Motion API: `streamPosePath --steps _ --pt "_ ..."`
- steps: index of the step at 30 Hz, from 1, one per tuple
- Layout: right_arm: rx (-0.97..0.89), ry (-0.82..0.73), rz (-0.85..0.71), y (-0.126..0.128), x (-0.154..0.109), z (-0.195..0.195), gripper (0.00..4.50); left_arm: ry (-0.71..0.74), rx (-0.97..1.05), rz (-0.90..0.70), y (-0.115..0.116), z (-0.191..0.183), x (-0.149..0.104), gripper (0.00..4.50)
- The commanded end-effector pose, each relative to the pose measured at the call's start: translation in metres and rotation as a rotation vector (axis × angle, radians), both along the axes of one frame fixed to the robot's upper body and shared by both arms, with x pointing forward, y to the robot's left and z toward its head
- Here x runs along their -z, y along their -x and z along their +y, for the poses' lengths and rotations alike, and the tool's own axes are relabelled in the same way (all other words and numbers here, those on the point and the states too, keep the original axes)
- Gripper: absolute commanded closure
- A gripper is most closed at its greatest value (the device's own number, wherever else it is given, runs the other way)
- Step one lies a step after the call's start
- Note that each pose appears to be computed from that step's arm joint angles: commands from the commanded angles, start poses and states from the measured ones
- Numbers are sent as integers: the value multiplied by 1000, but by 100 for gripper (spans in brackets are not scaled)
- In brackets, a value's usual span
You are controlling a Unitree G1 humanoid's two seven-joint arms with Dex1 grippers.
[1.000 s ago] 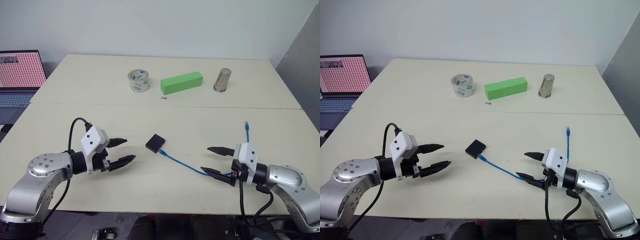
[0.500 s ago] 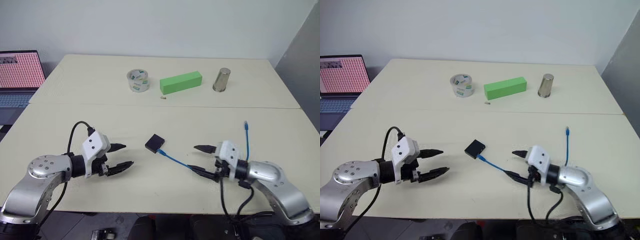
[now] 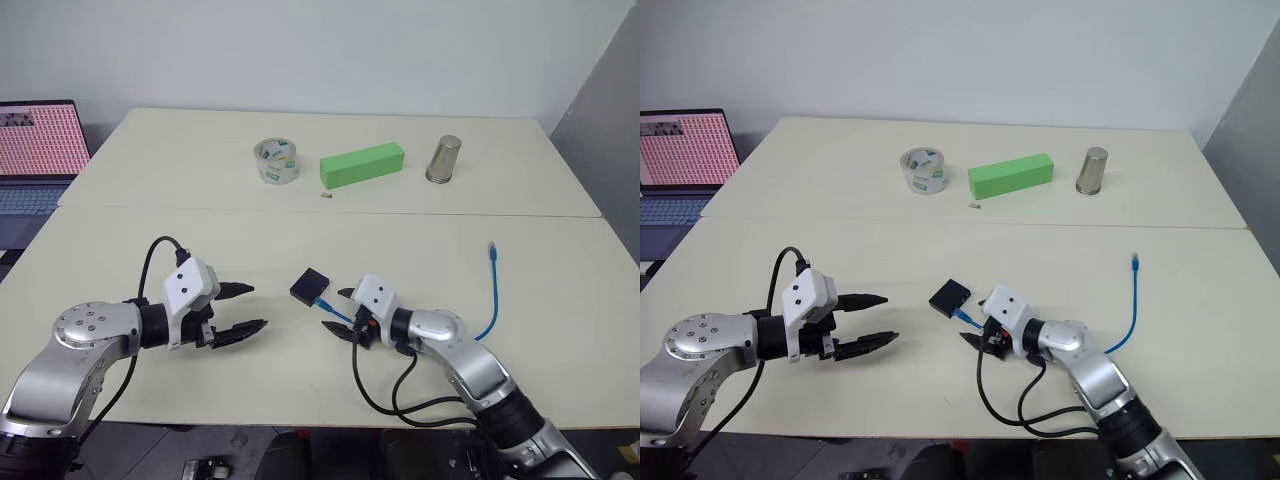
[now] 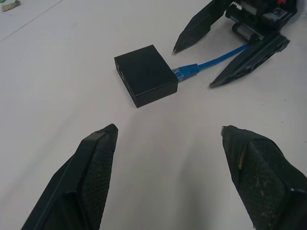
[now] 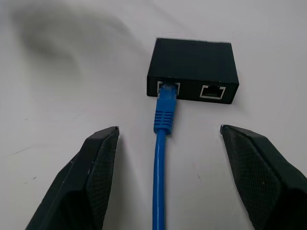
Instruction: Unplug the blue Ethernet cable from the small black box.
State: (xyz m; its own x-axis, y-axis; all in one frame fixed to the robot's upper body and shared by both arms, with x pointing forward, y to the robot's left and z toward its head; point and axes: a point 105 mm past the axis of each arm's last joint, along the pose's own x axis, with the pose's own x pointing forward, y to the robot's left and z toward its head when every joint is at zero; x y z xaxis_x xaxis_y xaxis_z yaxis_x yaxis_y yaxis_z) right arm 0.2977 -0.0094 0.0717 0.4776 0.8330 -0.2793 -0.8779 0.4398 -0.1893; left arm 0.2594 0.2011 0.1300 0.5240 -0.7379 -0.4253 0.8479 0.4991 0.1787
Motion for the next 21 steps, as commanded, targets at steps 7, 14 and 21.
streamPosePath --steps 7,14,21 --pt "-9 -10 -35 -3 -9 9 330 -9 6 -30 1 -2 -5 80" --pt "-46 2 -224 -8 -34 2 436 123 -30 12 -7 -5 -7 80" --pt "-265 176 -692 3 -67 -16 437 361 -39 167 -11 -22 -9 80"
